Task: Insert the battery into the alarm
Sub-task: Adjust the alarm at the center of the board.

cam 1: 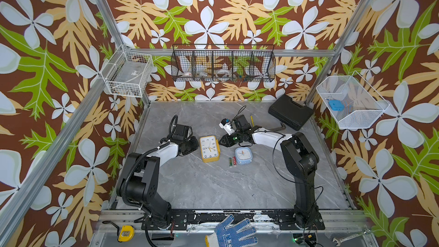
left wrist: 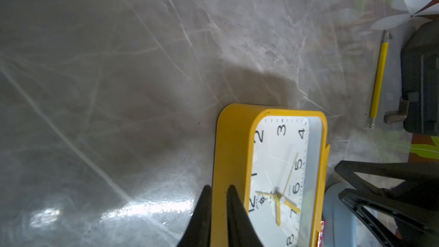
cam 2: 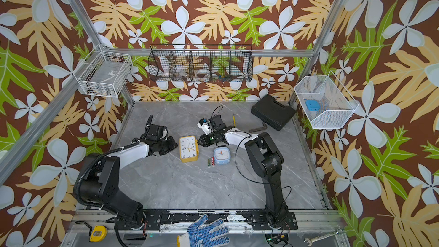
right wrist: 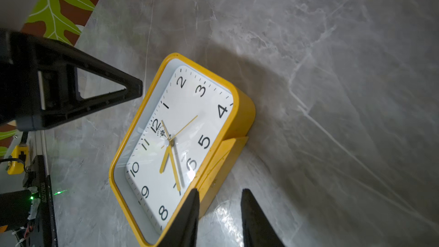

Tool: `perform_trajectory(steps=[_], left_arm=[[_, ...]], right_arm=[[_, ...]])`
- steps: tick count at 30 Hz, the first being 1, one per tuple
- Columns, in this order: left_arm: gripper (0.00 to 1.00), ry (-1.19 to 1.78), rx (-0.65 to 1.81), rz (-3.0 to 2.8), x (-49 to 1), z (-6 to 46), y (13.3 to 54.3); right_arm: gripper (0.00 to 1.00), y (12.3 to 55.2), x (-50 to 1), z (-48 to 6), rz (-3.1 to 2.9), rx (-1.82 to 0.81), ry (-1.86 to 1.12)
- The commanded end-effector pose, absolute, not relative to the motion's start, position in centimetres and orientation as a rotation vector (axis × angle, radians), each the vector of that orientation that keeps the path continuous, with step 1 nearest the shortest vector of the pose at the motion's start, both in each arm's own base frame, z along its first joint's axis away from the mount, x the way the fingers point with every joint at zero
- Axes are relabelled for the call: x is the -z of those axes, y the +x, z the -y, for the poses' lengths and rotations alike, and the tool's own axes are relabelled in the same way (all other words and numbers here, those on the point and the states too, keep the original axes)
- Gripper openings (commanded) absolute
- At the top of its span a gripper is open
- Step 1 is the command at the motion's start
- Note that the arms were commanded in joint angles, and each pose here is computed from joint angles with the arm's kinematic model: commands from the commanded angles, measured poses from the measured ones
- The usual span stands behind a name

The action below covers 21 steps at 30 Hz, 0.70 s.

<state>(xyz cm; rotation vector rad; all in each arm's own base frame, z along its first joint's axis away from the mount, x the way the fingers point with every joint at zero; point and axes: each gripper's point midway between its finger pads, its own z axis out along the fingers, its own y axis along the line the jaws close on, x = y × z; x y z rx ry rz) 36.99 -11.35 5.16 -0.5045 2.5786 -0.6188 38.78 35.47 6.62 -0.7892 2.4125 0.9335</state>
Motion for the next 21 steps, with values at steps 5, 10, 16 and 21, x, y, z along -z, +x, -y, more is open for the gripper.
perform_trajectory(steps=[5, 10, 16, 21], left_arm=[[0.12, -0.478, 0.557, -2.654, -3.8, 11.0, 36.8], [0.1, -0.469, 0.559, -2.667, -3.6, 11.2, 37.0], [0.07, -0.464, 0.578, -2.686, -3.2, 11.5, 36.9], [0.06, -0.454, 0.585, -2.703, -2.9, 11.8, 36.7]], right_arm=[[0.26, 39.3, -5.8, -34.8, -2.454, -0.83, -0.754], [0.22, 39.9, -6.5, -34.1, -2.427, -0.766, -0.74], [0.21, 40.4, -5.2, -33.6, -2.462, -0.701, -0.739], [0.2, 40.3, -4.3, -34.7, -2.477, -0.692, -0.787]])
